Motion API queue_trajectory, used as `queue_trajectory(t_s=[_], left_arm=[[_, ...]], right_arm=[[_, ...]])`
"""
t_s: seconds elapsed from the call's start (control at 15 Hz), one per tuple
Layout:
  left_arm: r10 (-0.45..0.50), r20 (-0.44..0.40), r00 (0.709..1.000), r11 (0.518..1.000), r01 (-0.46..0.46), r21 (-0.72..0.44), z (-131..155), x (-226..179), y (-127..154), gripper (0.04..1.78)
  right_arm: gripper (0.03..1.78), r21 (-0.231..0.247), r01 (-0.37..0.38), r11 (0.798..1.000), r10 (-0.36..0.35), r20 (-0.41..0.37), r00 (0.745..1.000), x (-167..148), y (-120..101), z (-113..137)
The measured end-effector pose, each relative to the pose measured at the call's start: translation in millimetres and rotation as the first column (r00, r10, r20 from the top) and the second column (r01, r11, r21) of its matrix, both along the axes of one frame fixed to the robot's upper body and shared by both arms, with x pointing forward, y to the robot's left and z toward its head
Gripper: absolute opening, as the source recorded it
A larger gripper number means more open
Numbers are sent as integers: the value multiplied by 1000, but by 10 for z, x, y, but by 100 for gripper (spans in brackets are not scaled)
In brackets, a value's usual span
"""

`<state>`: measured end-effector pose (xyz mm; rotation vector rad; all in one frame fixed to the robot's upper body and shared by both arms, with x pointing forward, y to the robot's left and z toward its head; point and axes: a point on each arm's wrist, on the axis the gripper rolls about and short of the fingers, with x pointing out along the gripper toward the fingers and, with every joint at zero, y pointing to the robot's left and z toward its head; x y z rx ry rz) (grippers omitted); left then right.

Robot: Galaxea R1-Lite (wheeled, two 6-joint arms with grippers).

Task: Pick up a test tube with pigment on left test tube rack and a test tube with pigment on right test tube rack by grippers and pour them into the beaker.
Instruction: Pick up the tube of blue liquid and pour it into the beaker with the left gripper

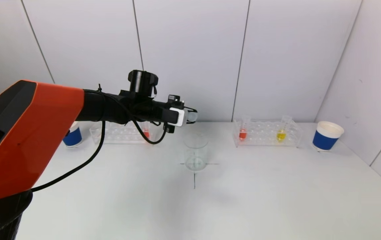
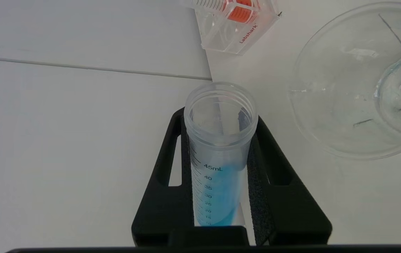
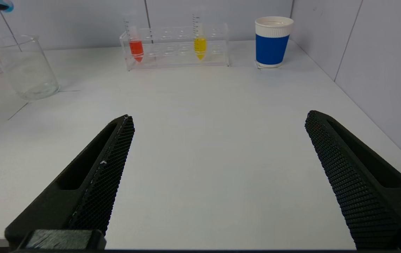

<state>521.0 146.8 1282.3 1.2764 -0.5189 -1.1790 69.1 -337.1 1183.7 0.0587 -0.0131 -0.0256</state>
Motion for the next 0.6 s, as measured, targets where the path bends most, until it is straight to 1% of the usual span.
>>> queue_trajectory(t_s=[0.2,0.33,0.6], left_arm=[[-12,38,999,1000,11,8,-12,0,1,45],[-20,84,996,1000,19,7,3,8,-3,45],[-41,132,990,999,38,31,-21,0,-5,45]], right_arm=[[177,0,0,1000,0,0,1000,0,0,0],[177,0,0,1000,0,0,1000,0,0,0],[177,0,0,1000,0,0,1000,0,0,0]])
